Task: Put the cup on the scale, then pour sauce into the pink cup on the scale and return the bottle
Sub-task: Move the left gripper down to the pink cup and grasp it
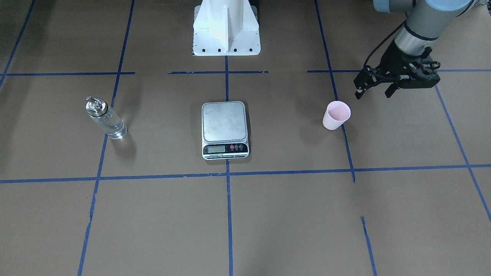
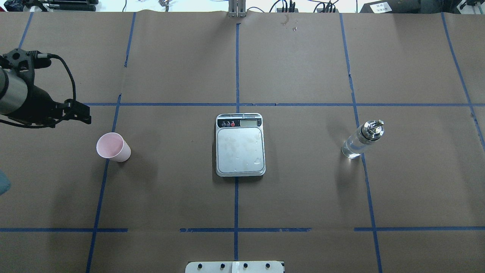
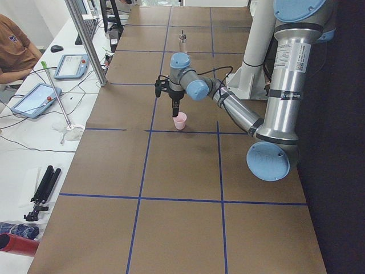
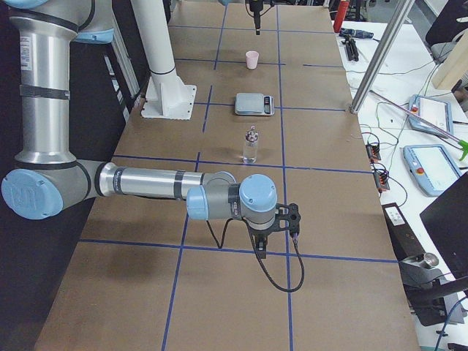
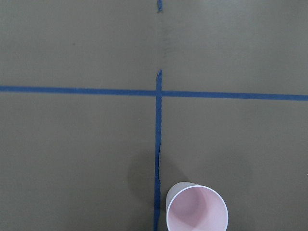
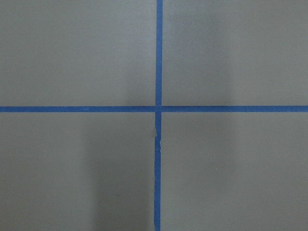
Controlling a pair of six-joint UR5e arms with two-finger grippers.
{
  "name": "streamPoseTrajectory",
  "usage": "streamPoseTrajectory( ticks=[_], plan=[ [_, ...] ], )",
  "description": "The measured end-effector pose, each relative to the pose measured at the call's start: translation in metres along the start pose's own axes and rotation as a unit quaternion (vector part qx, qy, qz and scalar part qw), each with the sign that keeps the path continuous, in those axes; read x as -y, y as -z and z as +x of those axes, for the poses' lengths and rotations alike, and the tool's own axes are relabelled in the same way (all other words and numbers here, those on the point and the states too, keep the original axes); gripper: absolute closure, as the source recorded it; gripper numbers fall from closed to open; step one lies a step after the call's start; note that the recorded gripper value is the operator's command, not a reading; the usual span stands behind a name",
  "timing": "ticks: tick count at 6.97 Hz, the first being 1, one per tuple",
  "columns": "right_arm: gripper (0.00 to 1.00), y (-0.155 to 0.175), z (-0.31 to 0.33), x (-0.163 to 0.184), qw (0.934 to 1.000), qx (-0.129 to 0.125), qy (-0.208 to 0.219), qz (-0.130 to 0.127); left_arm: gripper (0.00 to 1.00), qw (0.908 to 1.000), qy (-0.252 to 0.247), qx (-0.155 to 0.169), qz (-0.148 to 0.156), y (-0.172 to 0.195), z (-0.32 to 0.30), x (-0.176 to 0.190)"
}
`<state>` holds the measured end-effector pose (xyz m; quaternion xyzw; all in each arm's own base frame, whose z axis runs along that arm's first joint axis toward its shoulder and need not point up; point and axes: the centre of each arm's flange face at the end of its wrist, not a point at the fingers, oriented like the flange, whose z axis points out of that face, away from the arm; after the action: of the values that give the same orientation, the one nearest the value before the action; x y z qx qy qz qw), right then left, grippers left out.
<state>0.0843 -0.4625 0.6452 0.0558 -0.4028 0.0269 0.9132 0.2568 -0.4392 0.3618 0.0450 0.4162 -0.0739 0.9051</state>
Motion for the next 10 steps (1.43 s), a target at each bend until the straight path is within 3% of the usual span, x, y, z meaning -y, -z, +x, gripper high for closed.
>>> streamPoseTrajectory(
  ticks=[3,7,9,10],
  plan=[
    [0.00,0.001,-0.001,0.000,1.0000,0.000,0.001,0.001,0.00,0.9997,0.017,0.014,-0.008,-0.060,0.007,-0.018],
    [0.00,0.001,0.000,0.000,1.0000,-0.002,0.000,0.001,0.02,0.9993,0.006,0.026,-0.026,-0.091,0.011,-0.034],
    [0.00,0.000,0.001,-0.001,1.0000,-0.002,0.000,0.000,0.10,0.9992,0.004,0.027,-0.028,-0.103,0.007,-0.033],
    [0.00,0.000,0.001,-0.002,1.0000,-0.002,0.000,0.000,0.23,0.9992,0.004,0.026,-0.028,-0.112,0.003,-0.031]
  ],
)
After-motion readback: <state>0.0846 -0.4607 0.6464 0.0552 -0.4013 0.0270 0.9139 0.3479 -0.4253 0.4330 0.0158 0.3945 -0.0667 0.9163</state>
